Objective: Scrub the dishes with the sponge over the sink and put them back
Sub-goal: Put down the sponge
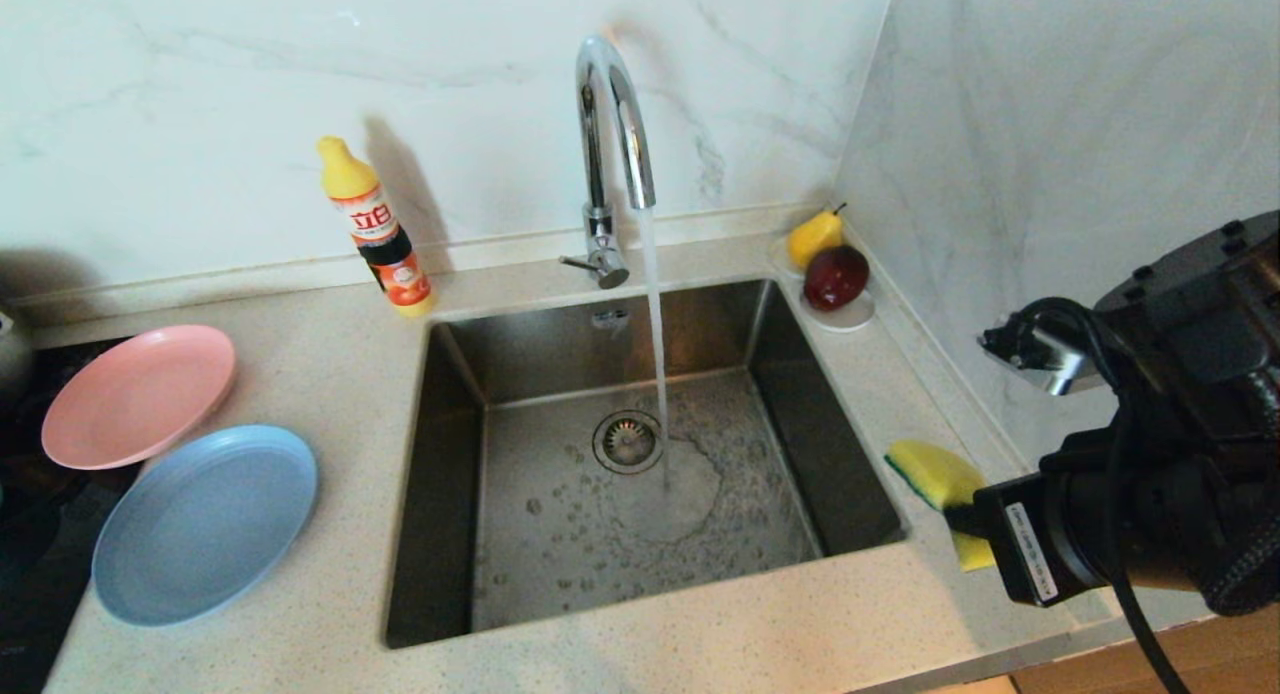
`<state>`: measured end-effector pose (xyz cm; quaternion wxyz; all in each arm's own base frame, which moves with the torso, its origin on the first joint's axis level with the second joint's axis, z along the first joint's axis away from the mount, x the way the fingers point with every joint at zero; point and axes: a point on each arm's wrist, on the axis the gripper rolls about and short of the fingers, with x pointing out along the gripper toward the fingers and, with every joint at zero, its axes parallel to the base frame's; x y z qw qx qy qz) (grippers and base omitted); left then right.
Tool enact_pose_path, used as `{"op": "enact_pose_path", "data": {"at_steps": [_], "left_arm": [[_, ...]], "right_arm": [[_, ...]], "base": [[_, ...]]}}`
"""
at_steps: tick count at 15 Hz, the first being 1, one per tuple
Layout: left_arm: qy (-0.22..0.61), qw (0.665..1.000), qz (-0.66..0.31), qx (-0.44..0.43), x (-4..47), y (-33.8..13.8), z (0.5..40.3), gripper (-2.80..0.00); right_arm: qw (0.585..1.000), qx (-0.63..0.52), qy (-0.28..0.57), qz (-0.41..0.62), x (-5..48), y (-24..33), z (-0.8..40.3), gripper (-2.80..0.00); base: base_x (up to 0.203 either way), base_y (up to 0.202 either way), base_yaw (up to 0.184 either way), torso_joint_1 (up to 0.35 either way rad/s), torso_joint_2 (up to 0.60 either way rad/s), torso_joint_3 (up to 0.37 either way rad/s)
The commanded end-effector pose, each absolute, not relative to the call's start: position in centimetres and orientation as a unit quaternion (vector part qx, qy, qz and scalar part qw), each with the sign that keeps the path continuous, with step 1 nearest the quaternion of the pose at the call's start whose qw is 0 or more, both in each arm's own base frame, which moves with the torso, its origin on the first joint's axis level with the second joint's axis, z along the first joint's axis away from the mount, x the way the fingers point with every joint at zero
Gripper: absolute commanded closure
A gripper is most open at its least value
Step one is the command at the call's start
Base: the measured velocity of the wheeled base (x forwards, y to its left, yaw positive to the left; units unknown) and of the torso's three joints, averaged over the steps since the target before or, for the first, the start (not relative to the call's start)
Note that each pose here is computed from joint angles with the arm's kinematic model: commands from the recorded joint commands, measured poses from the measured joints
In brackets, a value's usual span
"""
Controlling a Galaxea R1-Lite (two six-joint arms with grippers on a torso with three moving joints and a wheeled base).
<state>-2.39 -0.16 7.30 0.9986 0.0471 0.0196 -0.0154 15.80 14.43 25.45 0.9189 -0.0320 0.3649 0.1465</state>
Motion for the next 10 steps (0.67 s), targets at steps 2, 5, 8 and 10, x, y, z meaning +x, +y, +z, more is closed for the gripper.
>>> {"op": "enact_pose_path", "data": {"at_steps": [2,5,8,10], "left_arm": [[0.021,0.999,-0.016,0.047,-2.4,-0.2,7.3,0.00],[0.022,0.999,-0.015,0.047,-2.4,-0.2,7.3,0.00],[0.022,0.998,-0.015,0.048,-2.4,-0.2,7.3,0.00],[0.021,0.999,-0.016,0.047,-2.4,-0.2,7.3,0.00]], "right_arm": [[0.918,-0.077,0.374,0.108,15.4,14.8,23.5,0.00],[0.911,-0.107,0.393,0.071,15.6,14.7,21.3,0.00],[0.909,-0.101,0.402,0.050,16.4,14.8,18.6,0.00],[0.906,-0.099,0.410,0.032,17.2,14.6,17.0,0.00]], "base": [[0.000,0.000,0.000,0.000,0.00,0.000],[0.000,0.000,0.000,0.000,0.00,0.000],[0.000,0.000,0.000,0.000,0.00,0.000],[0.000,0.000,0.000,0.000,0.00,0.000]]}}
